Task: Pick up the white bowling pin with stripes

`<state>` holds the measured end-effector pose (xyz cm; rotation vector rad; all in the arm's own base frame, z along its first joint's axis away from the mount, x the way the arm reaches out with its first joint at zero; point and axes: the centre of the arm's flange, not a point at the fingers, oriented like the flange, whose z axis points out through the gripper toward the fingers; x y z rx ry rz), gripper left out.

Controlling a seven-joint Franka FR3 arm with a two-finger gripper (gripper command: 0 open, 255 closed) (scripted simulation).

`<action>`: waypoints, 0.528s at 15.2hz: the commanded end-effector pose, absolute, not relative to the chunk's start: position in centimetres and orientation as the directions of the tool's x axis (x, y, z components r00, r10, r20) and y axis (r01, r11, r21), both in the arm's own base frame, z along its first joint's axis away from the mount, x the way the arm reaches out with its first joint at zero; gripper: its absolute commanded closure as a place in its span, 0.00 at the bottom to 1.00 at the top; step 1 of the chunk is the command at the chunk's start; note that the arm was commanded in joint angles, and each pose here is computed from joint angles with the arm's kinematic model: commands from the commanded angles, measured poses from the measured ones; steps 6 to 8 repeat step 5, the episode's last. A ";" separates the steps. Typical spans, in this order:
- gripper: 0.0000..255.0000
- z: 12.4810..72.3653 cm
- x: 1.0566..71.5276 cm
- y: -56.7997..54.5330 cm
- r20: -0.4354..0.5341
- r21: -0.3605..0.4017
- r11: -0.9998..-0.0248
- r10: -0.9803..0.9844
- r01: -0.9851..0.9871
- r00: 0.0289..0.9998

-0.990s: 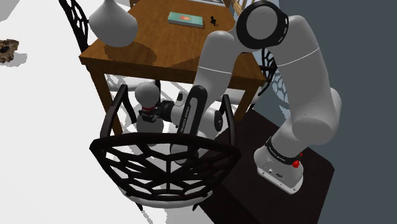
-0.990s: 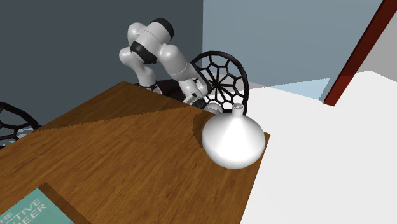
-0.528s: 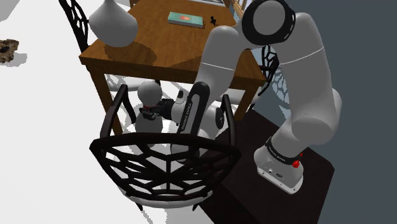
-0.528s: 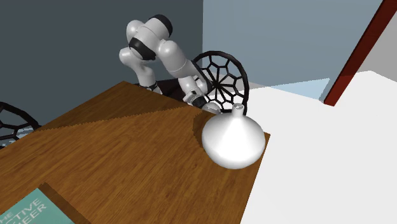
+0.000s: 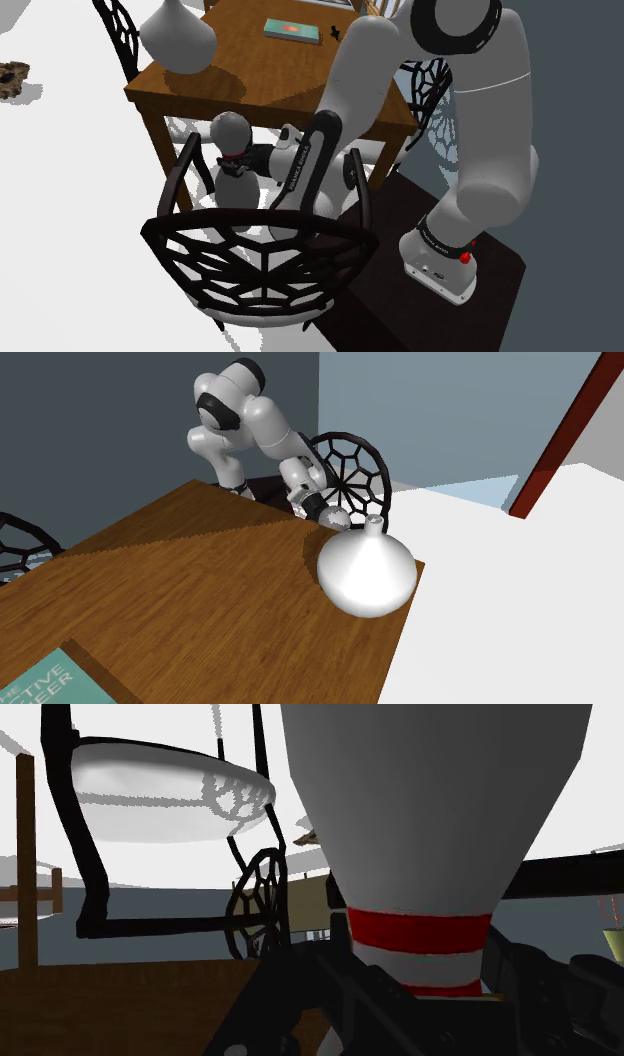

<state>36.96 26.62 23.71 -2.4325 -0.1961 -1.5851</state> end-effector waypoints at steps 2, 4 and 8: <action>1.00 25.5 37.0 26.6 0.915 -0.120 -0.964 -0.015 0.237 0.403; 1.00 26.1 37.0 26.6 0.915 -0.120 -0.964 -0.015 0.237 0.403; 1.00 26.1 37.0 26.6 0.915 -0.120 -0.964 -0.015 0.237 0.403</action>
